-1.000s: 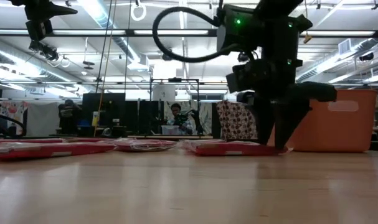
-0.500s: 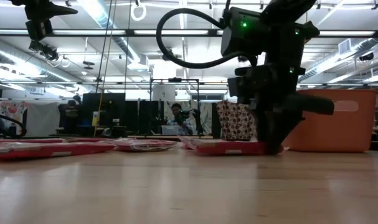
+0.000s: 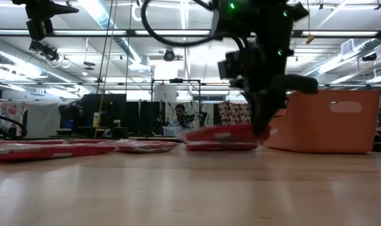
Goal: Sort popcorn bags into baskets
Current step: Put the red popcorn bag into the orange bin
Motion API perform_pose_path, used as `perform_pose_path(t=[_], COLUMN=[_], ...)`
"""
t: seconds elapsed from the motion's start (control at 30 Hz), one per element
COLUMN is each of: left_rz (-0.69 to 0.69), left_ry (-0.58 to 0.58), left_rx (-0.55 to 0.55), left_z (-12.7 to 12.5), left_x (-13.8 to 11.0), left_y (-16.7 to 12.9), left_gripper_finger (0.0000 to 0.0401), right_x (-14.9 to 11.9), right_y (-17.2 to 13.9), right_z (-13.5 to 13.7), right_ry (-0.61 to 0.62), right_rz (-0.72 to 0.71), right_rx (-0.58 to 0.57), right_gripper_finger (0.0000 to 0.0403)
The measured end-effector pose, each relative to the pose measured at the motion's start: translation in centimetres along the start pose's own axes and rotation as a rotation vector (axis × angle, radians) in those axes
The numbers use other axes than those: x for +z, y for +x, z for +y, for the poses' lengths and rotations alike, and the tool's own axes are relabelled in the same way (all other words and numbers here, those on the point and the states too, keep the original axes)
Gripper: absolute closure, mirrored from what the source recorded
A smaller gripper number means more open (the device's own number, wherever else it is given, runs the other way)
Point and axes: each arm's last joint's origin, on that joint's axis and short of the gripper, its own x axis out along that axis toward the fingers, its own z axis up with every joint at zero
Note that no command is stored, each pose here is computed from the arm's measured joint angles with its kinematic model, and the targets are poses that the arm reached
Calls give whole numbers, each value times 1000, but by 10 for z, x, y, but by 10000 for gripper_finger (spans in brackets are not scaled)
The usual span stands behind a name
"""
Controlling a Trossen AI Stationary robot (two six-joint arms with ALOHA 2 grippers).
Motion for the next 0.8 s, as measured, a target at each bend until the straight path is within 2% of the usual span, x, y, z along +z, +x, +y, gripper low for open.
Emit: perform_pose_path(t=[0.2,0.37,0.47,0.63,0.73,0.8], left_rz=[-1,-1,-2,-8,-7,-8], left_ry=[0,-1,-3,-19,-23,-24], left_rx=[-1,-1,-5,-14,-13,-15], left_z=[0,0,0,-1,-1,-1], left_x=[0,0,0,1,1,1], left_y=[0,0,0,0,0,0], left_gripper_finger=[252,252,252,252,252,252], right_x=[13,15,8,-7,-12,-19], right_y=[-40,-72,-88,-111,-120,-127], right_z=[-19,-46,-64,-93,-104,-108], right_ry=[-94,-21,99,415,600,678], right_rz=[55,111,171,268,212,209], right_rx=[-146,-203,-199,-133,-97,-114], right_gripper_finger=[384,382,382,382,382,382])
